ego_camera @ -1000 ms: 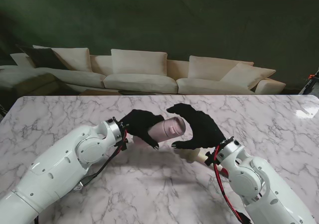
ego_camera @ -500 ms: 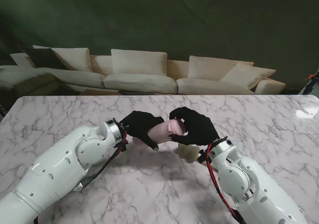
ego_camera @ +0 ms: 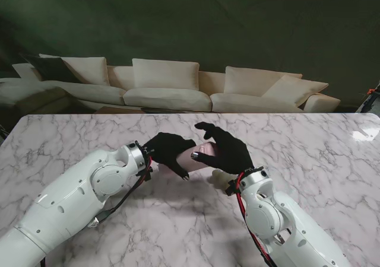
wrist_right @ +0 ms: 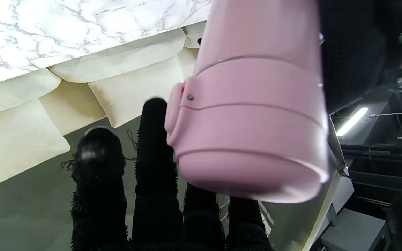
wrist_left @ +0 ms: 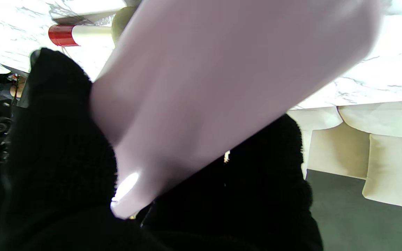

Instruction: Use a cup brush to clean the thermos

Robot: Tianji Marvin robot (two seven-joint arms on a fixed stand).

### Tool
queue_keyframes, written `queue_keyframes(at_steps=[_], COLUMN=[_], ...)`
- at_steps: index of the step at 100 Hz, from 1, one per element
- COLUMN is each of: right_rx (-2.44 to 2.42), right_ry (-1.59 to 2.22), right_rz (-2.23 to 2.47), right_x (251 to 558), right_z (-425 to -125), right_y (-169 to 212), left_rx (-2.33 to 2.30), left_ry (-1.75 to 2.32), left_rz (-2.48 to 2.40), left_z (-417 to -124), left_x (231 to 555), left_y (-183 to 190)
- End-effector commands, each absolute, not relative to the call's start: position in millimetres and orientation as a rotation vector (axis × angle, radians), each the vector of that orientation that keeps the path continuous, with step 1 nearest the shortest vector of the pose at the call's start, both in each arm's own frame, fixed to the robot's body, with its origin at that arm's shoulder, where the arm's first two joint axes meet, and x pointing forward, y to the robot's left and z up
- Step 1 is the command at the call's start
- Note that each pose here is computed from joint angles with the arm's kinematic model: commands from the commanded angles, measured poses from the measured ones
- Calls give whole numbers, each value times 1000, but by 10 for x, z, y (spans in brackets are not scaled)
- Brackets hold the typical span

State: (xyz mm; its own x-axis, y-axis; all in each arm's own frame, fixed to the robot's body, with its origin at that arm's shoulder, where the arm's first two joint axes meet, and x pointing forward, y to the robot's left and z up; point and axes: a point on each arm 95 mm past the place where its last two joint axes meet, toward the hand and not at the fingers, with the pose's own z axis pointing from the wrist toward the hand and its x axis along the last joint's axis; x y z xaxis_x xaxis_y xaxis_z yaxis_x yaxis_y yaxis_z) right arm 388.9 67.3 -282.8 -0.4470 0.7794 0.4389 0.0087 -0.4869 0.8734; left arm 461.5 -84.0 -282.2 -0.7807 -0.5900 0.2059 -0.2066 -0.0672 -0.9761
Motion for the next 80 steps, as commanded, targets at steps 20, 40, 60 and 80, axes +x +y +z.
queue_keyframes(at_steps=[20,40,60,80], right_rx=[1144,1015,1023,1089], right_ry=[1231,1336,1367,1337], right_rz=[1979,2017,1995,1999], right_x=[3787,3773,3817,3910], right_z=[-2734,-2694,-2746,-2832], right_y=[446,264,210,323], left_rx=[-841,-838,-833,-835], left_ry=[1915,1912,1909,1912], left_rz=[-1932,-1932,-1937,-1940], left_z=[-2744,-2744,-2747,-2756], left_x=[4637,4635,4634,4634], left_y=[-861,-845,-843,-862])
